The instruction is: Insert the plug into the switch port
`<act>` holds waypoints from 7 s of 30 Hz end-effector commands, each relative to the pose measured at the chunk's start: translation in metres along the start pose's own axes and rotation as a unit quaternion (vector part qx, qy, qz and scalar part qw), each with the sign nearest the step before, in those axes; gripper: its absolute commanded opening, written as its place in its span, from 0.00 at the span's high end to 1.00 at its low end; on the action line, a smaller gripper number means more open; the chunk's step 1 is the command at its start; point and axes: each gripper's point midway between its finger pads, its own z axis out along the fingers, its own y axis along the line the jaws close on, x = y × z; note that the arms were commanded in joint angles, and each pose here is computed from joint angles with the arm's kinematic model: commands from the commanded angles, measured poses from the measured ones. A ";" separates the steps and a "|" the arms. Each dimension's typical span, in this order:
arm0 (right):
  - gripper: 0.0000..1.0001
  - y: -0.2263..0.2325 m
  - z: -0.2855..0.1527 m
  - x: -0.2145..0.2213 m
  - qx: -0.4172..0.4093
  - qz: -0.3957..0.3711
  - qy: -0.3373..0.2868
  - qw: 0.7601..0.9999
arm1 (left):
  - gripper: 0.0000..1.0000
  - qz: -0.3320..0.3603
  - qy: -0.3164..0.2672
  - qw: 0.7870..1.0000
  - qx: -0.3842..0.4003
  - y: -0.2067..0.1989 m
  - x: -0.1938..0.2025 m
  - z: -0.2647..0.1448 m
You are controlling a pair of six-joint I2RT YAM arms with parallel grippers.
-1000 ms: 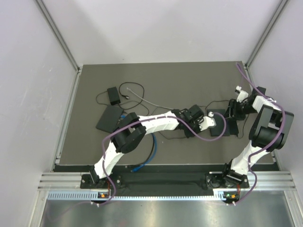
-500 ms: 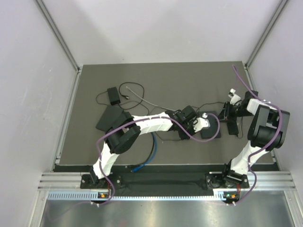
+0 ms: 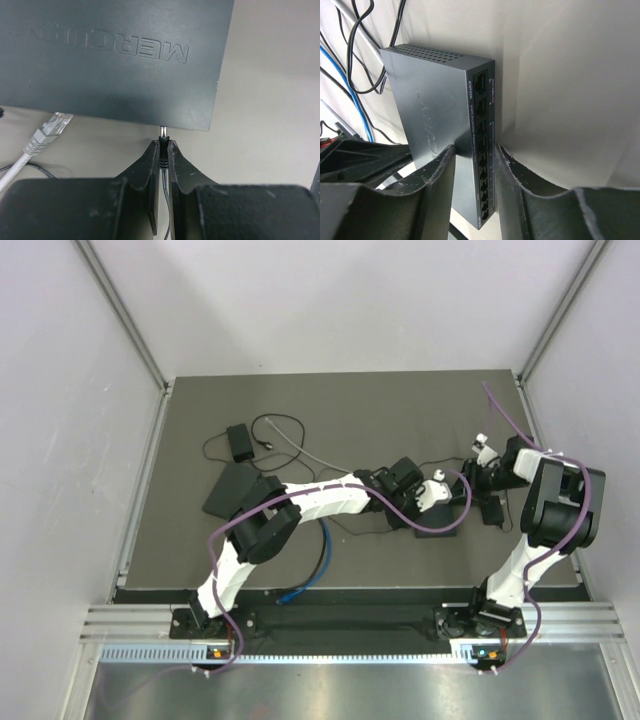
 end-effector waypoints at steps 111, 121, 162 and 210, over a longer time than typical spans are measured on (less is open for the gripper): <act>0.56 -0.013 -0.009 0.034 0.037 -0.048 0.122 0.991 | 0.62 0.044 -0.003 0.998 -0.050 0.002 -0.006 -0.004; 0.82 0.018 0.017 0.043 -0.004 -0.062 0.150 0.987 | 1.00 0.047 0.009 0.998 -0.033 -0.002 0.002 -0.002; 0.25 0.087 0.045 0.071 -0.093 -0.096 0.162 0.978 | 0.61 -0.448 -0.064 0.751 -0.482 0.333 0.126 -0.258; 0.00 0.068 -0.045 0.003 -0.012 -0.142 0.029 0.989 | 0.51 -0.517 -0.101 0.679 -0.511 0.386 0.150 -0.235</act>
